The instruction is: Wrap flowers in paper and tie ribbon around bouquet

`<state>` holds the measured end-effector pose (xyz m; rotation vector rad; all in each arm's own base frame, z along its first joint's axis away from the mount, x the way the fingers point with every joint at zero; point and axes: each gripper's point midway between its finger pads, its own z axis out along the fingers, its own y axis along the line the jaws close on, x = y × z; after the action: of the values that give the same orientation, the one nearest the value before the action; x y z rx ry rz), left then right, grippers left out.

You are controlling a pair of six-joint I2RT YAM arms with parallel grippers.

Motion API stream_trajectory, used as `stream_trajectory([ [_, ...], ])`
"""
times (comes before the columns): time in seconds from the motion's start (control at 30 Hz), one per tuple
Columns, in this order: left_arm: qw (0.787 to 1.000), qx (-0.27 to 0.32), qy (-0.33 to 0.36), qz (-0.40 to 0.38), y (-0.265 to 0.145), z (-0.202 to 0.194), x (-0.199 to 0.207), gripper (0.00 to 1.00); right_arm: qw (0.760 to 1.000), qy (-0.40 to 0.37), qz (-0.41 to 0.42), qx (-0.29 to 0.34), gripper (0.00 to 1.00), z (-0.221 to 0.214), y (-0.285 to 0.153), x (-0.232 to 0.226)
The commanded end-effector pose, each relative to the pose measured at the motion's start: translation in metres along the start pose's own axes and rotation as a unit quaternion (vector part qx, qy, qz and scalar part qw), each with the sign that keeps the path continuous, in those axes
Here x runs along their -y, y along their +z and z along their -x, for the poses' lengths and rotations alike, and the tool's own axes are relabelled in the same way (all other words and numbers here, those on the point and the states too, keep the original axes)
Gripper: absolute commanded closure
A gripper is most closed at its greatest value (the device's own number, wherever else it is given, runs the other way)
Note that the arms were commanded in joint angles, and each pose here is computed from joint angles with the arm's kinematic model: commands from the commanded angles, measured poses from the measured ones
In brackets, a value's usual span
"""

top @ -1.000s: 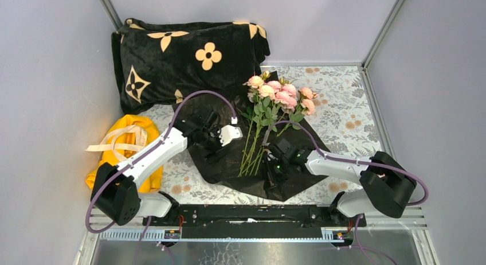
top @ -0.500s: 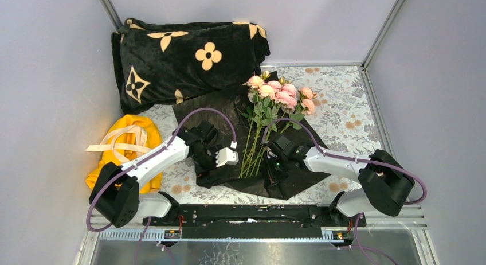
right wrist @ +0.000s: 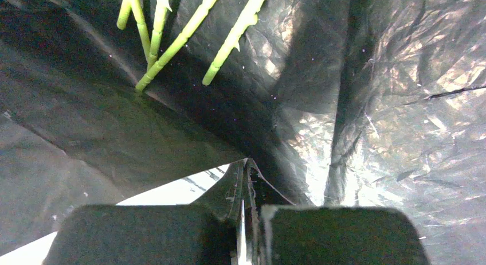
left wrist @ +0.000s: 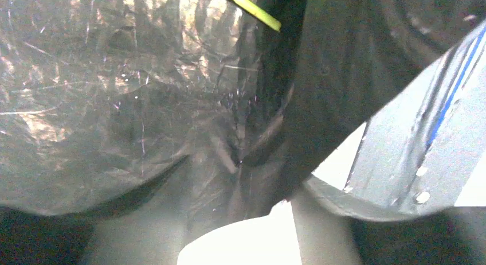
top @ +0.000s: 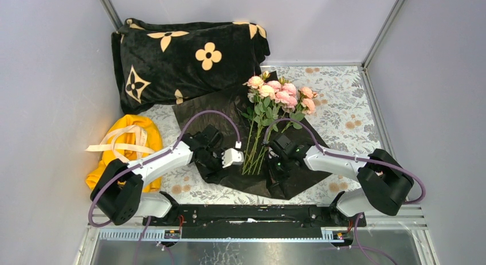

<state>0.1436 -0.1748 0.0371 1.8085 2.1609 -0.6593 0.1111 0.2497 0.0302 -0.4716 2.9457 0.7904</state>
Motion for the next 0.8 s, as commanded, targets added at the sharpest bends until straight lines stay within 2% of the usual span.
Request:
stream_trajectory([
  [0.0, 0.999, 0.028, 0.015, 0.014, 0.002, 0.014, -0.008, 0.45, 1.000, -0.011, -0.003, 0.003, 1.00, 0.004, -0.009, 0.001],
  [0.07, 0.999, 0.029, 0.016, -0.004, 0.001, 0.015, -0.002, 0.64, 1.000, -0.014, -0.004, 0.000, 1.00, 0.003, -0.010, 0.003],
  [0.13, 0.999, 0.026, 0.019, -0.017, 0.001, 0.014, 0.002, 0.90, 1.000, -0.018, -0.007, -0.005, 1.00, 0.002, -0.013, 0.004],
  [0.17, 0.999, 0.022, 0.021, -0.021, 0.001, 0.012, 0.004, 0.98, 1.000, -0.021, -0.009, -0.007, 1.00, 0.002, -0.014, 0.006],
  [0.3, 1.000, -0.004, 0.015, -0.021, 0.003, 0.003, -0.001, 1.00, 1.000, -0.020, -0.014, -0.009, 1.00, 0.005, -0.016, 0.013],
  [0.4, 1.000, -0.021, -0.017, -0.015, 0.010, -0.003, -0.011, 1.00, 1.000, -0.019, -0.011, -0.011, 1.00, 0.009, -0.012, 0.014],
  [0.6, 0.996, -0.066, -0.046, 0.028, 0.023, -0.032, -0.032, 1.00, 0.999, -0.020, -0.021, -0.015, 1.00, 0.016, -0.006, 0.023],
  [0.77, 0.996, -0.059, -0.069, 0.014, 0.027, -0.033, -0.023, 1.00, 0.999, -0.014, -0.038, -0.029, 1.00, 0.013, -0.001, 0.032],
])
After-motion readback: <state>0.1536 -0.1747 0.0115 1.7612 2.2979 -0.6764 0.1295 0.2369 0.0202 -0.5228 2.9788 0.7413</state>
